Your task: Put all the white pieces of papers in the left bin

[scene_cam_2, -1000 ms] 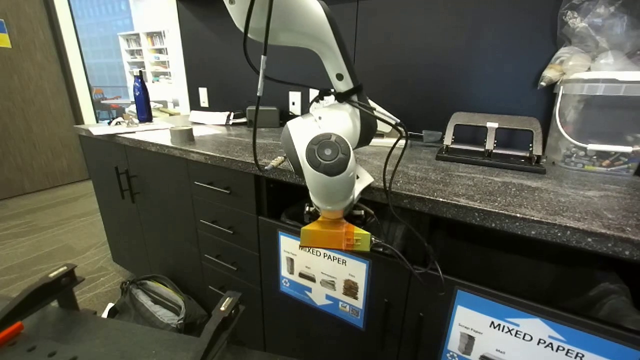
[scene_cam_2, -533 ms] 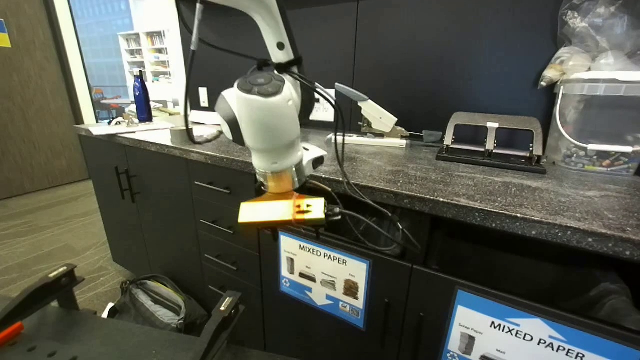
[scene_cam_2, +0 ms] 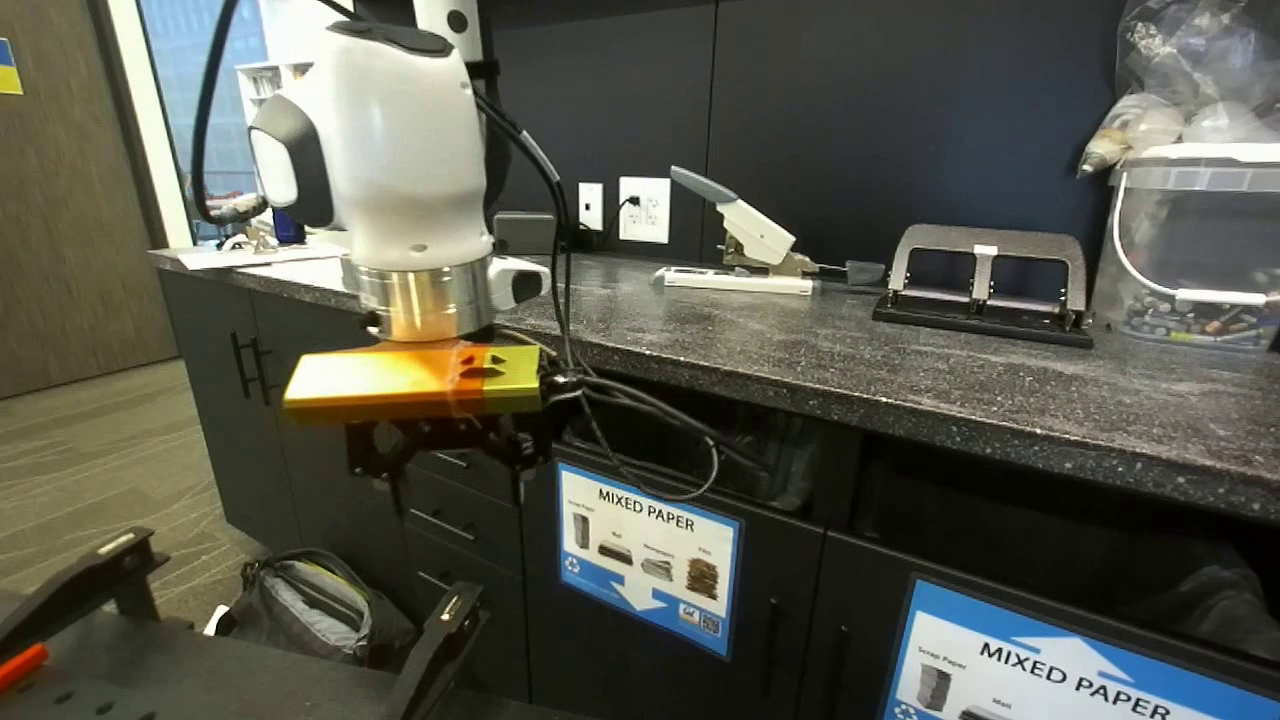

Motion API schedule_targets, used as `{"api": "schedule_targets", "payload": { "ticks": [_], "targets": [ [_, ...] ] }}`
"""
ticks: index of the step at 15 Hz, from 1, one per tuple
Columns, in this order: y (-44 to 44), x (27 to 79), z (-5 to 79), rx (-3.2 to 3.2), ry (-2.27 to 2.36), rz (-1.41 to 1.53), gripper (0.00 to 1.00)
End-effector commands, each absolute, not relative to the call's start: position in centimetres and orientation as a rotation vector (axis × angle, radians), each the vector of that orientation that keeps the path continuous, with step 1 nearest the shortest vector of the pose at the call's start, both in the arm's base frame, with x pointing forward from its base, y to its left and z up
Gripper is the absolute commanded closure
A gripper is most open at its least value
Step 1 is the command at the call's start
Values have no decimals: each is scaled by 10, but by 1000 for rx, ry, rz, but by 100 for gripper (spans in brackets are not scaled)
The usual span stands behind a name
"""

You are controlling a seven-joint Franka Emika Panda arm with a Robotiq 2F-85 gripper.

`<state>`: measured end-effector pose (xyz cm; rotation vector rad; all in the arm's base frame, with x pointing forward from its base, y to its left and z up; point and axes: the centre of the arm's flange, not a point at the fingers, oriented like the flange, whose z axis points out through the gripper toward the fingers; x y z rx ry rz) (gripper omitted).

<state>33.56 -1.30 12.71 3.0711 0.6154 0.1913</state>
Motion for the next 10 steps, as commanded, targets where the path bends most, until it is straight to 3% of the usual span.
{"api": "schedule_targets", "payload": {
  "ticks": [1,5,6,10],
  "targets": [
    [-20,328,200,3141,738,10,0],
    [-9,304,212,3171,735,5,0],
    [12,291,150,3153,729,23,0],
    [6,294,163,3170,704,38,0]
  ]
}}
